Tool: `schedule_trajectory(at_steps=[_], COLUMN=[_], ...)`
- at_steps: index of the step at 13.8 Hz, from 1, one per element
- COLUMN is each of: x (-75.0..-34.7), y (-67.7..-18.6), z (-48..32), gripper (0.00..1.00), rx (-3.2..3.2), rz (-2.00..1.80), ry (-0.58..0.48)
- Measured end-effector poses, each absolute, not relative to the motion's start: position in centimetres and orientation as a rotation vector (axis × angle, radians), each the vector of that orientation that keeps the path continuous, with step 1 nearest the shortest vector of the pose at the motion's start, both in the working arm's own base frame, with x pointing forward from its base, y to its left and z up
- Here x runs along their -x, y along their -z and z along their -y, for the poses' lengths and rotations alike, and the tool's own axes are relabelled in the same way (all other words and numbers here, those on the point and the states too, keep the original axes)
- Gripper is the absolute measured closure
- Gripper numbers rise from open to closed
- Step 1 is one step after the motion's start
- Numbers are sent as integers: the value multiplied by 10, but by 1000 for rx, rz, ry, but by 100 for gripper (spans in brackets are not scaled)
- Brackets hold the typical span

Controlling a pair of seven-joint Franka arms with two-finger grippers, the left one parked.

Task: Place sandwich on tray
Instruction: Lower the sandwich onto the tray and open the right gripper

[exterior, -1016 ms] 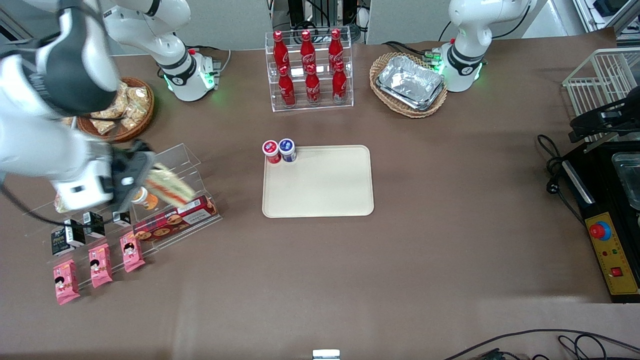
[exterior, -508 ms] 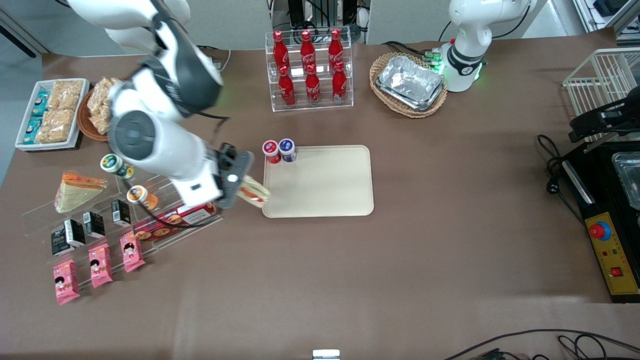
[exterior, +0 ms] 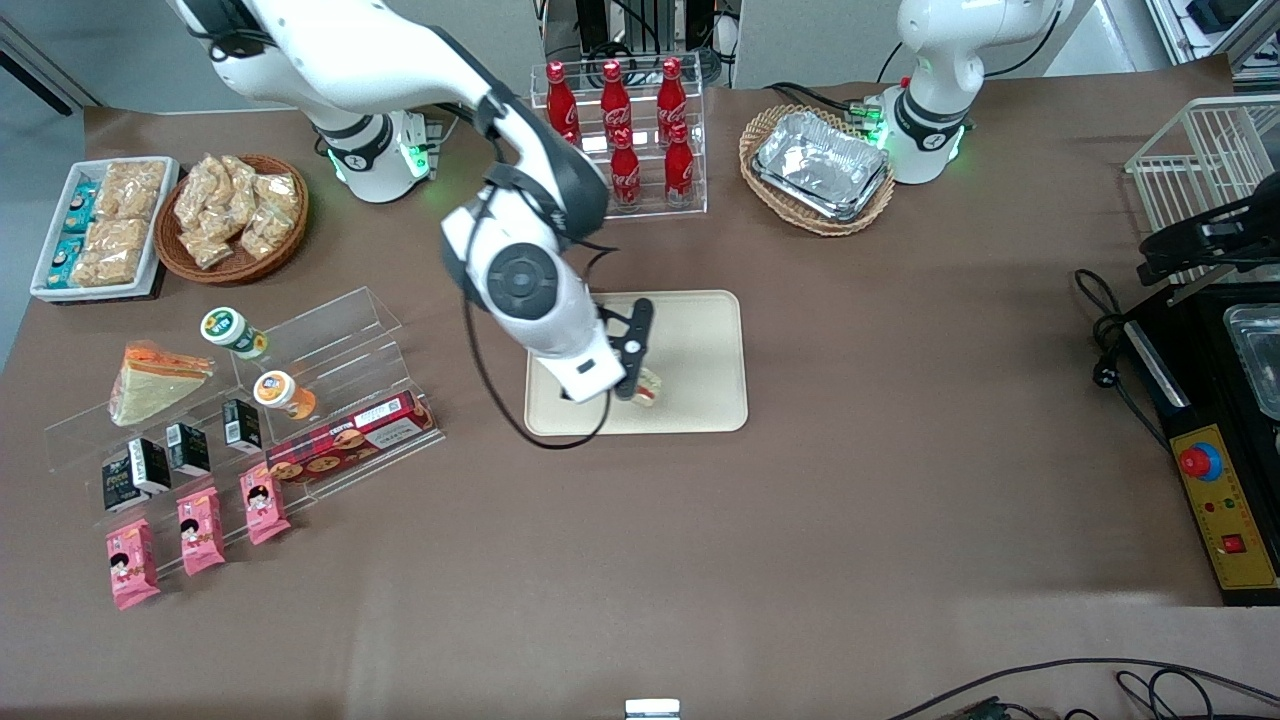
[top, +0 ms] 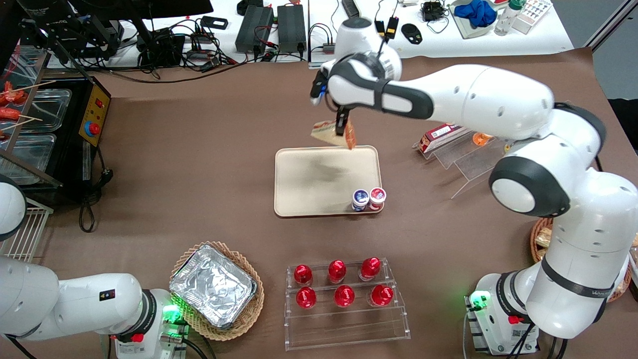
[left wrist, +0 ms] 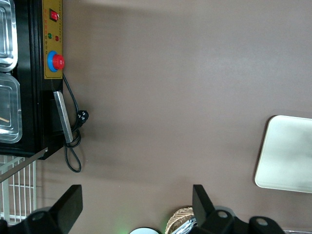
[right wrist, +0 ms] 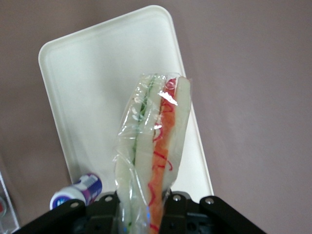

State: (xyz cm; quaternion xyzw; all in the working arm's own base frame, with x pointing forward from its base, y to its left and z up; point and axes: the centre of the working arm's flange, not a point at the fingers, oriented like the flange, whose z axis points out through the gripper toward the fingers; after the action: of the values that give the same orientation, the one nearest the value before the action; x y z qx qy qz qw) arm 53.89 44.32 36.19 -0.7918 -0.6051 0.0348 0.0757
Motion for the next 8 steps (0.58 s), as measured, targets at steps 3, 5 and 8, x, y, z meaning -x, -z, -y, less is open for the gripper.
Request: schedule_trajectory(at_steps=[3, 5, 8], x=[-524, -521, -513], y=[-324, -300, -270], z=[-475, -483, -492], gripper=[74, 74, 74], rx=[2348, 2348, 2340], rz=[1890, 1953, 2052], ry=[-82, -81, -105])
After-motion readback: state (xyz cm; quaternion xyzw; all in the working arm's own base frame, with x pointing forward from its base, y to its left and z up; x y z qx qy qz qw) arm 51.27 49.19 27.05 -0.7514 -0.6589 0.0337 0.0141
